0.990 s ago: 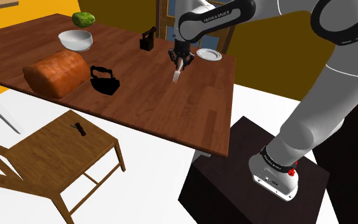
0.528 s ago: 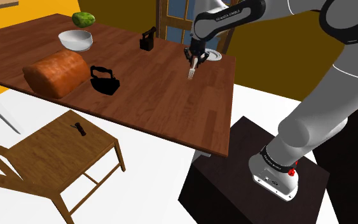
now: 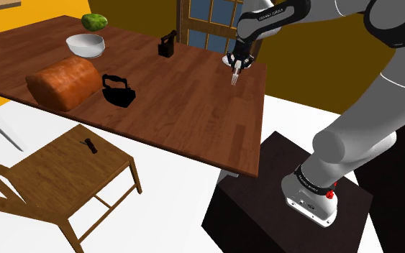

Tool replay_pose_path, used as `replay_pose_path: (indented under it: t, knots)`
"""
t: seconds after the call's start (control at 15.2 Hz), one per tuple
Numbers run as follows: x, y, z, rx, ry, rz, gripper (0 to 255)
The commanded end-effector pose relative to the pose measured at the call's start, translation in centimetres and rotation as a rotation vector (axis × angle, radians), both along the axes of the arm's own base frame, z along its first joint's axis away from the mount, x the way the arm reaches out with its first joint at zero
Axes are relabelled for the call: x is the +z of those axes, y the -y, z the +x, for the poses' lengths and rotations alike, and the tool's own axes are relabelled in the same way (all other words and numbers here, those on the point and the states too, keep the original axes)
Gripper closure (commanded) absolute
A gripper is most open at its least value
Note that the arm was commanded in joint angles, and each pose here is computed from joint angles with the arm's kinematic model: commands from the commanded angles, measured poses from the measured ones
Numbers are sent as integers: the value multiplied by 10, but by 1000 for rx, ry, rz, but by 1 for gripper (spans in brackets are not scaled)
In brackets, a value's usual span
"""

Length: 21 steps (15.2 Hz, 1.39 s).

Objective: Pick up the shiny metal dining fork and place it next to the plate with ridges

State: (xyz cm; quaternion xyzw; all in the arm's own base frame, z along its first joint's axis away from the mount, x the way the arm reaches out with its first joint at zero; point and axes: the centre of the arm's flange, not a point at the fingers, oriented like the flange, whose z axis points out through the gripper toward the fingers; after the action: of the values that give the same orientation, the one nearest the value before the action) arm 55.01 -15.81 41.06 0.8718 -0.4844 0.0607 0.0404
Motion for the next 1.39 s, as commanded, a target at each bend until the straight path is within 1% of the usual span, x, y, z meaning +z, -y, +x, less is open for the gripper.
replay_pose_path:
  t: [0.0,0.86,0.92,1.32]
  knots:
    - [-1,26,-6,2,0,0,255]
    - [0,192,-50,2,0,0,255]
    - [0,210,-55,2,0,0,255]
    - [-32,210,-55,2,0,0,255]
